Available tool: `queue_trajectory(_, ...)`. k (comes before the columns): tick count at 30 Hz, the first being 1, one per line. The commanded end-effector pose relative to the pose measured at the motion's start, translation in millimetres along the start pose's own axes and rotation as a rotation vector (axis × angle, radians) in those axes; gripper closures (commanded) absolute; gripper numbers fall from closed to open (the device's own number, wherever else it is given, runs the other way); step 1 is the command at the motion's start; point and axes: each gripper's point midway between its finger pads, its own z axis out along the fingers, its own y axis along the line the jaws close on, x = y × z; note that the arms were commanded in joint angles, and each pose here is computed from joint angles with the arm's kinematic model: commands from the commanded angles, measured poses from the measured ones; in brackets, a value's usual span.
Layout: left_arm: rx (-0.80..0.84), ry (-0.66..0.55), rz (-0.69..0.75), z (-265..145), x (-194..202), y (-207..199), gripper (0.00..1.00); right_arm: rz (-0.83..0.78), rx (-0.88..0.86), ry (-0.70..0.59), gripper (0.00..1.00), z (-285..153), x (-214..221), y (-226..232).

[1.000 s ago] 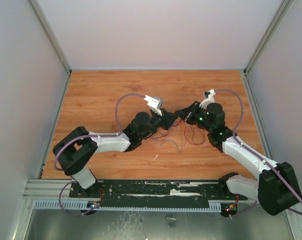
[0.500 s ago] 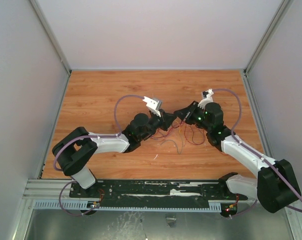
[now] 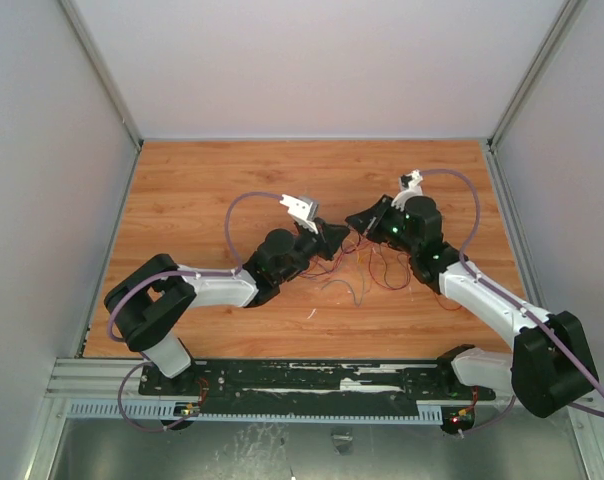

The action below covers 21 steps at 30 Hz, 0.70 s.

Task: Zip-tie the wires
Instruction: Tie the cable at the center of the board.

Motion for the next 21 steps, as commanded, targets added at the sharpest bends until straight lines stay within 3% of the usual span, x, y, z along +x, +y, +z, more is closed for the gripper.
queue_trajectory(1, 0.017, -0.011, 0.001, -3.1, 4.2, -5.9, 1.00, -0.041, 0.045, -0.107, 1.00, 5.2, -31.5, 1.7)
queue_trajectory(21, 0.001, 0.063, -0.006, -15.6, 41.1, -1.8, 1.00, -0.077, 0.035, -0.188, 1.00, 12.7, -77.8, 18.7)
